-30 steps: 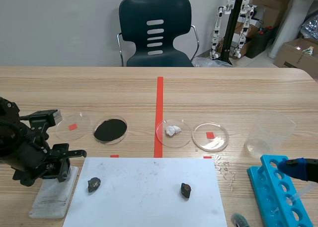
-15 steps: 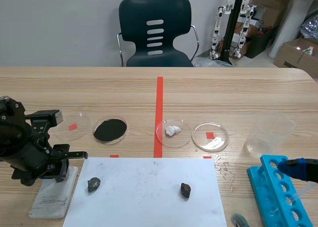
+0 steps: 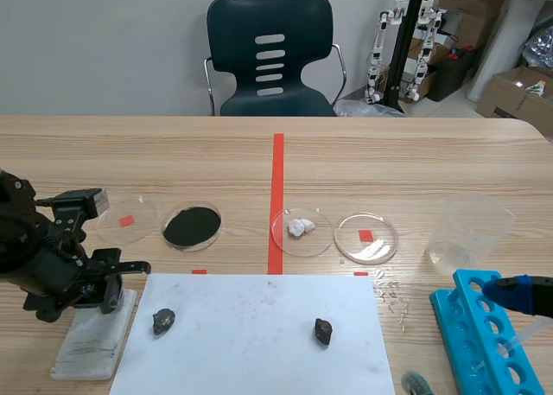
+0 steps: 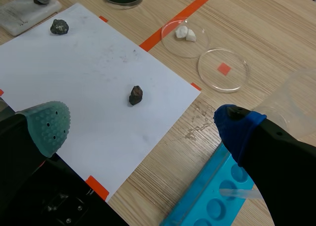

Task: Rub the mineral on the streak plate

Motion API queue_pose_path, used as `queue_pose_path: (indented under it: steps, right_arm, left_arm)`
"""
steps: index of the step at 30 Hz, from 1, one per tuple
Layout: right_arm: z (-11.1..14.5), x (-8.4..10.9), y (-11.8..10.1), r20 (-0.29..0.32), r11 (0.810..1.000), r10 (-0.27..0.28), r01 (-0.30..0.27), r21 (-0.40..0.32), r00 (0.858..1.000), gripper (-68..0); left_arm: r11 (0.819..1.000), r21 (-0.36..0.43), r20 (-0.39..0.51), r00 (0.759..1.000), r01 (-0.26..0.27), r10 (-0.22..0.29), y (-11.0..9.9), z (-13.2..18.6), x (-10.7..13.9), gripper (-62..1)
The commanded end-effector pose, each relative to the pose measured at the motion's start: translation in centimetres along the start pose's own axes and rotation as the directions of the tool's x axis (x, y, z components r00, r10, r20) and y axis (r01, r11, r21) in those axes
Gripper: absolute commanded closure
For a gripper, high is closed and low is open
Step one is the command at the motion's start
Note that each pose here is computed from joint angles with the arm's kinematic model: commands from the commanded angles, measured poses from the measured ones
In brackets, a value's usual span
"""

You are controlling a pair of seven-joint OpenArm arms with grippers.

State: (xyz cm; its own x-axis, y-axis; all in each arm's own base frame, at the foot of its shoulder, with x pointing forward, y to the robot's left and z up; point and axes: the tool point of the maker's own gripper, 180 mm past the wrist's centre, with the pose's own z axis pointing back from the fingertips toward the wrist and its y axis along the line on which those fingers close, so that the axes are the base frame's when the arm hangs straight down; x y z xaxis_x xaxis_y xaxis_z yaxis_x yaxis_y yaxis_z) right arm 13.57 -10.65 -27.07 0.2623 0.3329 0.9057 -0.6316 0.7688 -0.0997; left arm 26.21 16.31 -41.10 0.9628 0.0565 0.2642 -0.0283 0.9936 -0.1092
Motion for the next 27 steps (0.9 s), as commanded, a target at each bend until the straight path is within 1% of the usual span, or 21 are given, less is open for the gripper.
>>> queue_pose_path:
  steps: [1, 3, 5, 7, 9, 11, 13, 14, 17, 19, 21, 23, 25, 27]
  right_arm:
    - [-0.1, 1.0, -0.2, 0.037, 1.000, 0.005, -0.005, -0.004, 0.999, -61.0]
    - [-0.1, 1.0, -0.2, 0.037, 1.000, 0.005, -0.005, -0.004, 0.999, -61.0]
    - [-0.1, 1.0, -0.2, 0.037, 1.000, 0.005, -0.005, -0.004, 0.999, -61.0]
    - [-0.1, 1.0, -0.2, 0.037, 1.000, 0.005, -0.005, -0.004, 0.999, -61.0]
    - [-0.1, 1.0, -0.2, 0.037, 1.000, 0.005, -0.005, -0.004, 0.999, -61.0]
    - [-0.1, 1.0, -0.2, 0.037, 1.000, 0.005, -0.005, -0.004, 0.999, -61.0]
    - [-0.1, 1.0, -0.2, 0.037, 1.000, 0.005, -0.005, -0.004, 0.999, -61.0]
    - [-0.1, 1.0, -0.2, 0.038, 1.000, 0.005, -0.005, -0.004, 0.999, -61.0]
    - [-0.1, 1.0, -0.2, 0.038, 1.000, 0.005, -0.005, -0.004, 0.999, -61.0]
    - [-0.1, 1.0, -0.2, 0.038, 1.000, 0.005, -0.005, -0.004, 0.999, -61.0]
    - [-0.1, 1.0, -0.2, 0.037, 1.000, 0.005, -0.005, -0.004, 0.999, -61.0]
    - [-0.1, 1.0, -0.2, 0.038, 1.000, 0.005, -0.005, -0.004, 0.999, -61.0]
    - [-0.1, 1.0, -0.2, 0.038, 1.000, 0.005, -0.005, -0.004, 0.999, -61.0]
    - [-0.1, 1.0, -0.2, 0.037, 1.000, 0.005, -0.005, -0.004, 0.999, -61.0]
  left_arm:
    - [0.999, -0.038, -0.005, 1.000, -0.001, 0.000, -0.9, -0.1, -0.3, -11.9]
    - [0.999, -0.039, -0.006, 1.000, 0.000, -0.001, -0.9, -0.1, -0.3, -11.9]
    - [1.000, -0.013, -0.007, 1.000, 0.008, -0.009, -0.5, -0.1, -0.3, -11.9]
    - [0.998, 0.069, -0.025, 1.000, -0.003, 0.005, 1.0, -0.1, -0.7, -11.9]
    - [0.987, 0.160, -0.042, 0.999, -0.007, 0.013, 2.7, 0.1, -1.0, -11.9]
    - [0.973, 0.232, -0.046, 0.999, -0.011, 0.023, 4.0, 0.4, -1.1, -11.9]
    - [0.960, 0.281, -0.039, 0.999, -0.010, 0.022, 4.9, 0.6, -0.9, -11.9]
    - [0.959, 0.285, -0.038, 0.999, -0.008, 0.019, 4.9, 0.7, -0.9, -11.9]
    - [0.961, 0.276, -0.040, 0.999, -0.011, 0.023, 4.7, 0.6, -0.9, -11.9]
    - [0.969, 0.246, -0.044, 0.999, -0.010, 0.022, 4.2, 0.4, -1.1, -11.9]
    - [0.985, 0.171, -0.040, 0.999, 0.002, 0.004, 2.9, 0.1, -0.9, -11.9]
    - [0.996, 0.084, -0.031, 1.000, 0.005, -0.002, 1.3, -0.1, -0.8, -11.9]
    - [1.000, 0.015, -0.030, 1.000, 0.006, -0.006, 0.1, -0.1, -0.7, -11.9]
    - [1.000, -0.023, -0.032, 0.999, 0.009, -0.010, -0.6, -0.1, -0.8, -11.9]
